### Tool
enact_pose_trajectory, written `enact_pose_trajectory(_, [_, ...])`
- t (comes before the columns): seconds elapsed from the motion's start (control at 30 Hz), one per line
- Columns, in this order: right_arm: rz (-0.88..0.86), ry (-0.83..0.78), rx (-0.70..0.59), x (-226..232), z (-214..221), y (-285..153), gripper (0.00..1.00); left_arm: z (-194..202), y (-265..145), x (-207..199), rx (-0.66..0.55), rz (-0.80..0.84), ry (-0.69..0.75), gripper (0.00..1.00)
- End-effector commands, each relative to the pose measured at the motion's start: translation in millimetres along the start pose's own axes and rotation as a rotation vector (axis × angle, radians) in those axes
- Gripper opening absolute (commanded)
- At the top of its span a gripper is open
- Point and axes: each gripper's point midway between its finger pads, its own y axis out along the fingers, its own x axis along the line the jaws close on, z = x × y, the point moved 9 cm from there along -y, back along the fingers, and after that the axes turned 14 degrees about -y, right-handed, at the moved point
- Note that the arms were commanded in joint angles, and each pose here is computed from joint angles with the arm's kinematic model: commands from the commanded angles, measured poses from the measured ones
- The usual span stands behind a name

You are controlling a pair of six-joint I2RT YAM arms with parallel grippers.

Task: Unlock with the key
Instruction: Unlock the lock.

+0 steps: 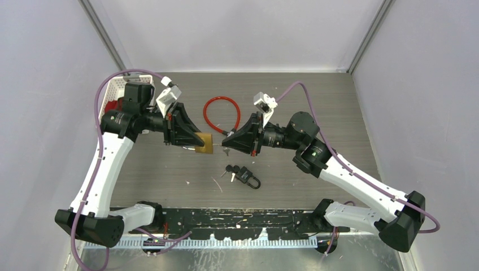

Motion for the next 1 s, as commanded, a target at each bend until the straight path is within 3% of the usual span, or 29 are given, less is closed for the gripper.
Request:
enact_pose_trajectory(0.0, [-0.011, -0.038, -0.068, 1.9, -11.5, 3.2, 0.01, -13.7, -0.8, -33.7, -0.026, 0.207, 0.091, 0.00])
enact_pose_trajectory(0.8, [-0.008, -0.029, -0.093, -0.5, -5.8, 10.3, 0.01, -14.9, -0.5, -30.9, -0.026, 0.205, 0.094, 0.00])
enact_pose_trajectory(0.97, [-0.006, -0.027, -0.091, -0.3, -2.1, 14.3, 0.01, -14.2, -0.4, -22.1, -0.021, 0.137, 0.084, 0.00])
